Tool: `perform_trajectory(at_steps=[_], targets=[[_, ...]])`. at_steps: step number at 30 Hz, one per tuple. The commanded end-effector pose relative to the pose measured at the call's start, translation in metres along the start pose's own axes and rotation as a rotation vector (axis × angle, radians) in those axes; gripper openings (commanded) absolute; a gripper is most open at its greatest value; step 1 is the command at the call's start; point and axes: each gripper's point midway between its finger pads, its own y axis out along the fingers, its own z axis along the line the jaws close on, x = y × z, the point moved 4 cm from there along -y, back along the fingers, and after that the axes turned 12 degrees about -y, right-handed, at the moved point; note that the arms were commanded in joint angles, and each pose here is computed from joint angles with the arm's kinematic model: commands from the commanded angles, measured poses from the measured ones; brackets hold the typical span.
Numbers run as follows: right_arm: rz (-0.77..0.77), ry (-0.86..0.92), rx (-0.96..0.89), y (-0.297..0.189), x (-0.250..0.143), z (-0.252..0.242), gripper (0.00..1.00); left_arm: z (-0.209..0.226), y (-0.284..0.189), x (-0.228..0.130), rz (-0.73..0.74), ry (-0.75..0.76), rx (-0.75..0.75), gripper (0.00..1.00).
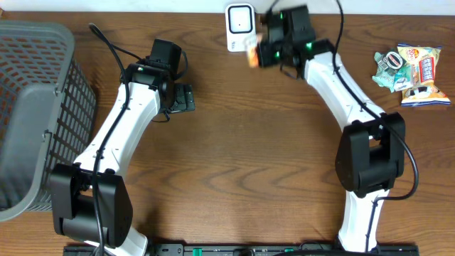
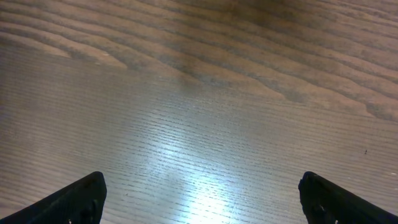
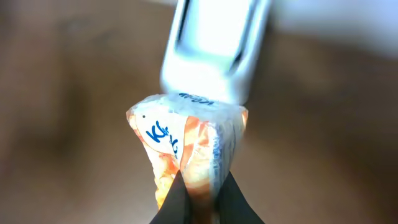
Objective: Scan the item barcode
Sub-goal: 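Hold the Kleenex pack in front of the white scanner window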
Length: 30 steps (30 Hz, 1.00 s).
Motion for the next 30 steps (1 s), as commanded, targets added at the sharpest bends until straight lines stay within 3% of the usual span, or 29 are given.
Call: perform_trajectory(at_steps=[1,5,12,15,20,25,30], targets=[[-0.025,-0.316,-0.299,-0.016,0.032,-0.018,0.01,0.001,0.000,0.002,-0.008,0.001,0.010,0.98],[-0.133,-0.540,-0.370,-0.005,0.060,-0.009,0.01,0.001,0.000,0.002,-0.007,0.001,0.011,0.98],[-0.322,-0.560,-0.497,0.010,0.091,-0.011,0.01,0.001,0.000,0.002,-0.008,0.001,0.010,0.98],[-0.359,-0.675,-0.488,0.022,0.093,-0.005,0.01,0.001,0.000,0.002,-0.008,0.001,0.010,0.98],[-0.272,-0.916,-0.527,0.055,0.073,0.001,0.01,0.001,0.000,0.002,-0.008,0.001,0.010,0.98],[-0.203,-0.914,-0.529,0.086,0.046,0.000,0.01,0.001,0.000,0.002,-0.007,0.001,0.011,0.98],[-0.209,-0.906,-0.553,0.078,0.054,0.005,0.01,0.001,0.000,0.002,-0.008,0.001,0.010,0.98]])
